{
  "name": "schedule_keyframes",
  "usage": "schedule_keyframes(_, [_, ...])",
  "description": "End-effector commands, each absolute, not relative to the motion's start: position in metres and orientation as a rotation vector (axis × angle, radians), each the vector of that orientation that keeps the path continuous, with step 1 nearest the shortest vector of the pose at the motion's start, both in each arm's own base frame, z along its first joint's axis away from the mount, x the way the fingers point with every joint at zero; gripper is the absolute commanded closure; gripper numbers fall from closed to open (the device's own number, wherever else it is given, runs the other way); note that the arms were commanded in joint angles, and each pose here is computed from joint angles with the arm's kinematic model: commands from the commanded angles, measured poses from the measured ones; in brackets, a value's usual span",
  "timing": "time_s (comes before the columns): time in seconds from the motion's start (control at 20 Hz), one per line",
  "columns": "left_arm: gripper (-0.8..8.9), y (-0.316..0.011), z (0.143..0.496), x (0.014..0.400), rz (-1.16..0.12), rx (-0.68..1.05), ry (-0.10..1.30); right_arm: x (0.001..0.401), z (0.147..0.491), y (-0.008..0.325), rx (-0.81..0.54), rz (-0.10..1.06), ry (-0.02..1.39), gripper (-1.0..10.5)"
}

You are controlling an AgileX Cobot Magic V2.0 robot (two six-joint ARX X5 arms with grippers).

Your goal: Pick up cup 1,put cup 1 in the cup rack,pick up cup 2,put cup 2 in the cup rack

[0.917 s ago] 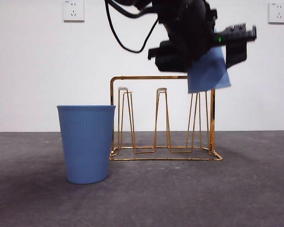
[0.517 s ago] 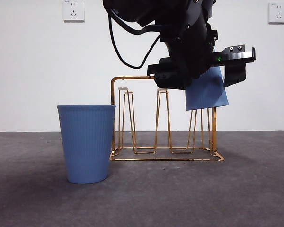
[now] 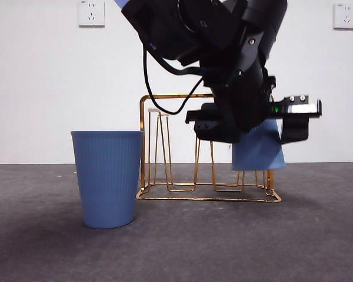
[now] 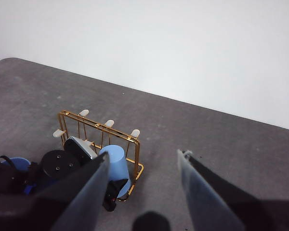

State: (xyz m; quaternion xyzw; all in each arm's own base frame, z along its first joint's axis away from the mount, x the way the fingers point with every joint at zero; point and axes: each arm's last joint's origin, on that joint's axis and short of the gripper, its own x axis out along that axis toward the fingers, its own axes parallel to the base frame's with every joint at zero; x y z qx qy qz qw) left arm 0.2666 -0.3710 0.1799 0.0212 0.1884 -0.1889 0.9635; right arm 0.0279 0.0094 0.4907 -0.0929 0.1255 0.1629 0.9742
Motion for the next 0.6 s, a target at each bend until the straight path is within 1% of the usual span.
schedule_keyframes(0.05, [8.21, -0.374, 0.171, 0.264, -0.390, 0.043, 0.399, 0.031, 0.490, 0.011, -0.198, 0.333, 0.260, 7.0])
schedule_keyframes(0.25, [8.22, -0.372, 0.169, 0.266, -0.381, 0.057, 0.414, 0.031, 0.490, 0.012, -0.198, 0.335, 0.261, 7.0])
schedule_keyframes(0.4, [8.06, -0.369, 0.169, 0.270, -0.398, 0.049, 0.423, 0.031, 0.490, 0.012, -0.198, 0.336, 0.261, 7.0])
schedule_keyframes(0.45, [7.40, -0.368, 0.168, 0.273, -0.422, 0.043, 0.435, 0.031, 0.490, 0.012, -0.198, 0.338, 0.262, 7.0])
schedule_keyframes(0.55, [4.32, -0.364, 0.167, 0.277, -0.474, 0.022, 0.471, 0.031, 0.489, 0.012, -0.199, 0.338, 0.264, 7.0])
schedule_keyframes(0.6, [3.37, -0.363, 0.166, 0.279, -0.484, 0.007, 0.494, 0.031, 0.489, 0.011, -0.200, 0.338, 0.267, 7.0])
